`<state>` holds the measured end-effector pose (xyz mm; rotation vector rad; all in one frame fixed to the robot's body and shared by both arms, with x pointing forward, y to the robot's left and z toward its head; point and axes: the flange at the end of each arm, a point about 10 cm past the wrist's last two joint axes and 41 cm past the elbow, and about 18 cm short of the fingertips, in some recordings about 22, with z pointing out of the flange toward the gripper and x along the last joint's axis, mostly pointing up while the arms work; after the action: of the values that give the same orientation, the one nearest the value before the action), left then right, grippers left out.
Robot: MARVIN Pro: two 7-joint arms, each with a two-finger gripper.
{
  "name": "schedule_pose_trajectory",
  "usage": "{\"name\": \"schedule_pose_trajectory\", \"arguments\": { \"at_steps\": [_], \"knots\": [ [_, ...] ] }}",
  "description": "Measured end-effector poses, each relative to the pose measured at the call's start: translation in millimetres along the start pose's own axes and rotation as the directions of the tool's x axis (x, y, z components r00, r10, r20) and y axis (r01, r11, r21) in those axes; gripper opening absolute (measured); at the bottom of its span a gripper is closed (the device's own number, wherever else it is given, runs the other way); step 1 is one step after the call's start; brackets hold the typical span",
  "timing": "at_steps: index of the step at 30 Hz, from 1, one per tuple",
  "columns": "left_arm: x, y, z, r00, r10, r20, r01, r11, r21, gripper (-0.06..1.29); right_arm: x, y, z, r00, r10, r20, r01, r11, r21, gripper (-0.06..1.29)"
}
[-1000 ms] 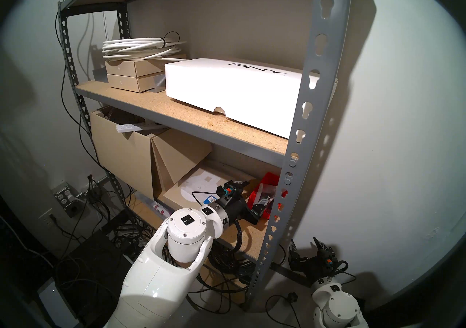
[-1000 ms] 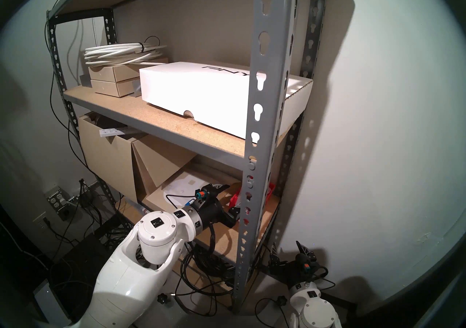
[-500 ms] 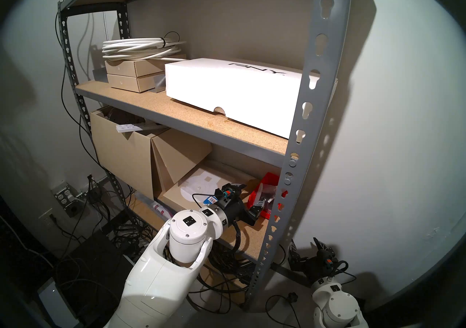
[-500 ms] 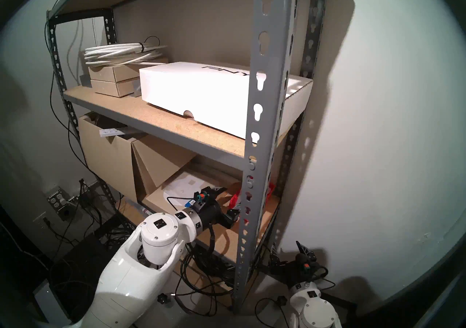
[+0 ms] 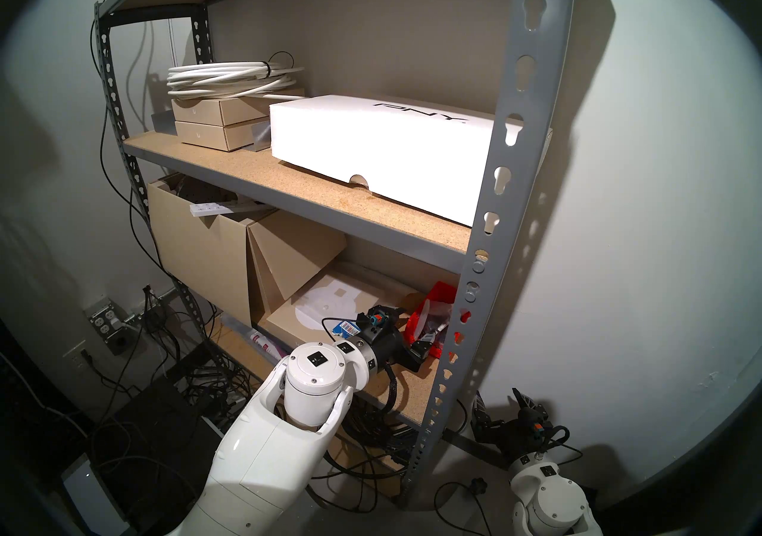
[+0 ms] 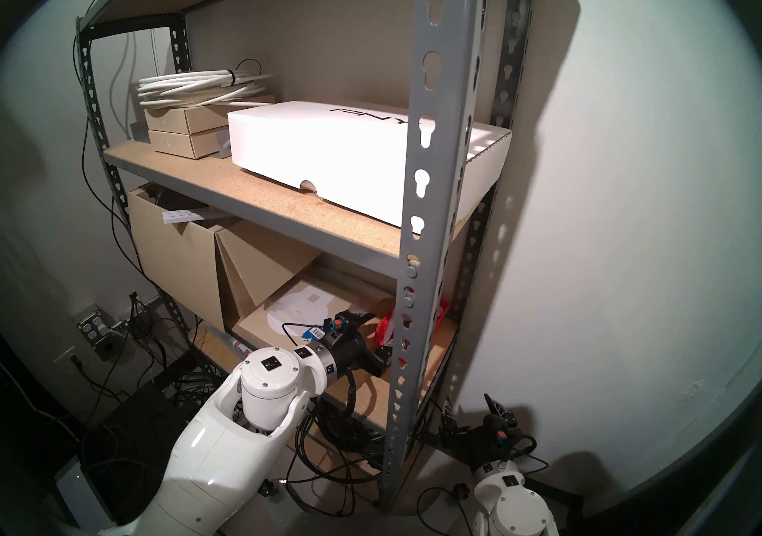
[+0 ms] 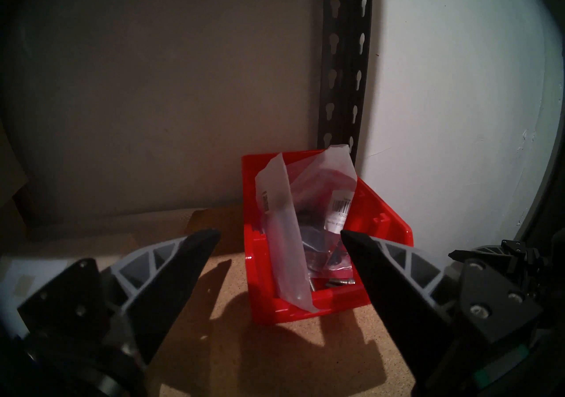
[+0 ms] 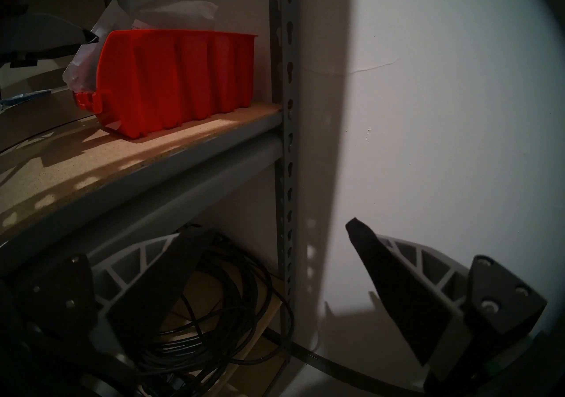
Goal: Organize the rack shelf by putting things into a case
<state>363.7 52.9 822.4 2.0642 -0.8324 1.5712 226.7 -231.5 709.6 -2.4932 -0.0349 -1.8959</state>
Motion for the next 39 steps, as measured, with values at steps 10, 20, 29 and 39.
{"name": "schedule_pose_trajectory", "arguments": {
  "at_steps": [10,20,29,39],
  "knots": [
    [-0.7,-5.5,8.7,0.999,0.029,0.016,-0.029,0.999,0.032,1.10,0.0,0.0,0.0,1.000,0.000,0.000,0.000,1.000,0.000,1.25],
    [-4.3,-9.0,16.3,0.999,0.036,0.030,-0.037,0.998,0.041,1.09,0.0,0.0,0.0,1.000,0.000,0.000,0.000,1.000,0.000,1.25],
    [-12.8,-11.5,25.8,0.998,0.031,0.051,-0.033,0.998,0.044,1.09,-0.1,0.0,0.0,1.000,0.000,0.000,0.000,1.000,0.000,1.25],
    [-7.8,-13.7,32.4,0.998,0.038,0.040,-0.040,0.998,0.044,1.09,-0.1,0.0,0.0,1.000,0.000,0.000,0.000,1.000,0.000,1.25]
  ]
}}
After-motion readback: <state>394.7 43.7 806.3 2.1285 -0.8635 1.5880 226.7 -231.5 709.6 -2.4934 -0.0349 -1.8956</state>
